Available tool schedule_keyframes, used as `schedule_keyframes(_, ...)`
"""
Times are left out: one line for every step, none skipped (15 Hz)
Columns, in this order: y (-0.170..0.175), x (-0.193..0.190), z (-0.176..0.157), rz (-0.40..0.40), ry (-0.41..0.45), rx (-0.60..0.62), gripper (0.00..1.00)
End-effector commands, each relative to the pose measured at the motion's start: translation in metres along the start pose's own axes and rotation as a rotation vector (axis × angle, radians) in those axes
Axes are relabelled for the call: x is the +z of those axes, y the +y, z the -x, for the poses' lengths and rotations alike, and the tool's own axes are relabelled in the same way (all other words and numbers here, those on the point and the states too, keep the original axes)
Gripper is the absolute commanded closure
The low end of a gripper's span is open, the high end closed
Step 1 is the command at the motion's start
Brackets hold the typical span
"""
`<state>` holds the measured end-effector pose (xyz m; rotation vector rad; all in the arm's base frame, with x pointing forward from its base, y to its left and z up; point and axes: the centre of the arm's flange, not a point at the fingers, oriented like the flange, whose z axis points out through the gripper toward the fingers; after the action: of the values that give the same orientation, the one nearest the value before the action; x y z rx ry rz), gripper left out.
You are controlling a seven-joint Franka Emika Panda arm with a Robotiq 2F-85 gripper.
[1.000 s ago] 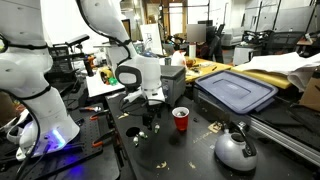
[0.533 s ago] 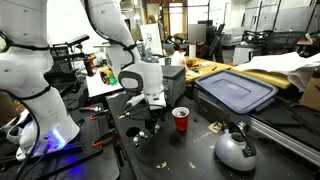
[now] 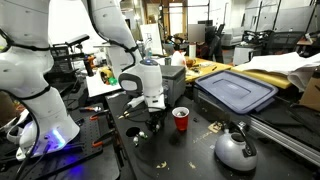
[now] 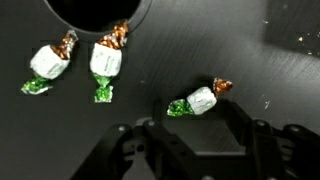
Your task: Put one piece of candy in the red cup.
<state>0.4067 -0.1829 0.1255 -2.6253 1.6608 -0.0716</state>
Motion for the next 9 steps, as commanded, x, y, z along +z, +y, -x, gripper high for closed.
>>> schedule_keyframes(-0.0015,0.003,0.0011,0.01,0.008,0.044,0.64)
schedule_keyframes(-0.0008,0.0025,0.0005,0.015,0.001,0.054,0.7)
schedule_keyframes(-0.0025,0.0012,-0.0002,0.016,0.001,0.057,0.78)
schedule_keyframes(-0.0041,0.0,0.0003,0.018,-0.003,0.06,0.84)
schedule_keyframes(-0.0054,-0.001,0.0009,0.02,-0.003,0.058,0.92)
schedule_keyframes(-0.0066,-0.0016,0.0018,0.023,-0.008,0.056,0.99)
schedule_keyframes(-0.006,-0.002,0.0029,0.026,-0.01,0.056,1.0)
schedule_keyframes(-0.0055,-0.0029,0.0031,0.029,-0.012,0.058,1.0)
schedule_keyframes(-0.0056,-0.003,0.0041,0.034,-0.018,0.056,1.0)
